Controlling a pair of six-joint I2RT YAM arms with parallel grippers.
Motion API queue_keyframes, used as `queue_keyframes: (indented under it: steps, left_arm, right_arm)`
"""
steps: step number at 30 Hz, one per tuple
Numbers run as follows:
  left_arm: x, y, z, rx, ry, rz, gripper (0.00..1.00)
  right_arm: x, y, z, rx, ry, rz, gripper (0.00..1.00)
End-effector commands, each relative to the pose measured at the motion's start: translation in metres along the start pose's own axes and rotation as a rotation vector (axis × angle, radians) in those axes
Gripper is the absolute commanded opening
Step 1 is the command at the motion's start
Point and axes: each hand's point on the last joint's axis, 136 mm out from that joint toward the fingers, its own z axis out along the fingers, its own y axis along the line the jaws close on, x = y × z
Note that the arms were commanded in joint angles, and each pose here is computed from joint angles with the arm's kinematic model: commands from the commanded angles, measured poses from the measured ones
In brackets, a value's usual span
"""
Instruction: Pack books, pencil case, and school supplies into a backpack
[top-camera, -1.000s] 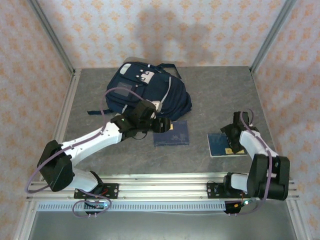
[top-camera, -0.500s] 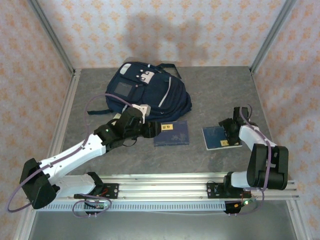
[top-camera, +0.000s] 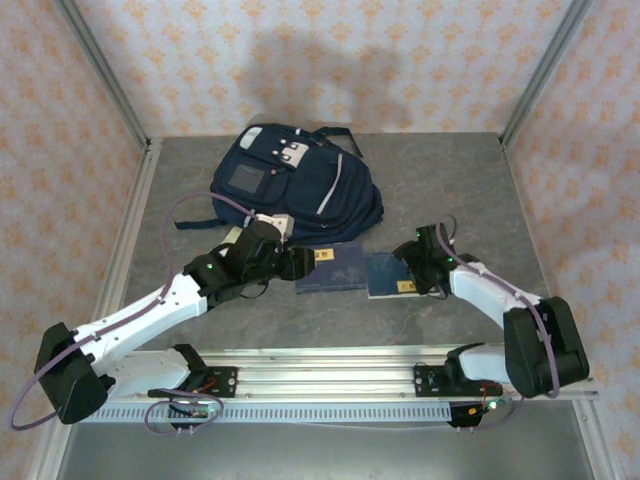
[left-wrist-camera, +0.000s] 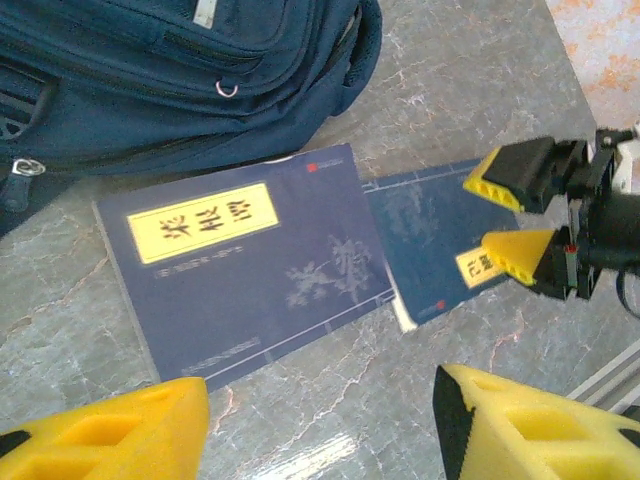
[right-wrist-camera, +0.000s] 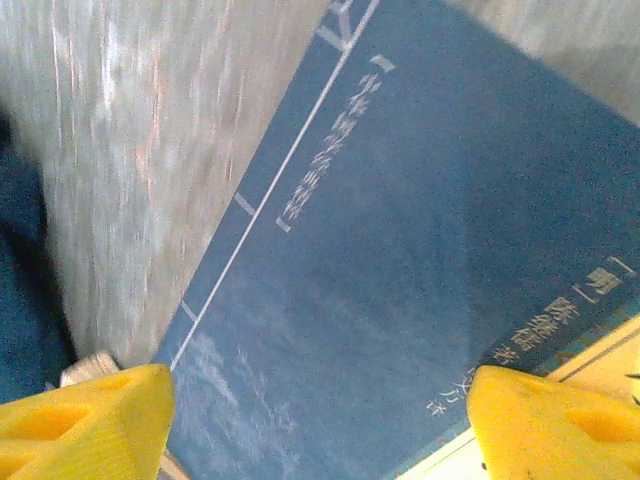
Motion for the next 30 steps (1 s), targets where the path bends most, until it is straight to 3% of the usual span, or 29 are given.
queue_keyframes:
  steps: [1, 12, 20, 30]
  left_arm:
    - [0.008, 0.01, -0.003, -0.037, 0.002, -0.013, 0.62]
    - [0.013, 0.015, 0.001, -0.051, 0.007, -0.068, 0.62]
    - [0.024, 0.029, 0.007, -0.102, 0.033, -0.074, 0.62]
    - [0.057, 0.04, 0.049, -0.137, 0.161, -0.084, 0.61]
  right_arm:
    - [0.036, -0.022, 0.004, 0.075, 0.066, 0.062, 0.78]
    - [0.109, 0.044, 0.024, 0.006, 0.197, -0.197, 0.77]
    - [0.087, 0.06, -0.027, -0.059, 0.084, -0.373, 0.8]
    - [0.045, 0.019, -0.042, 0.164, -0.076, -0.611, 0.86]
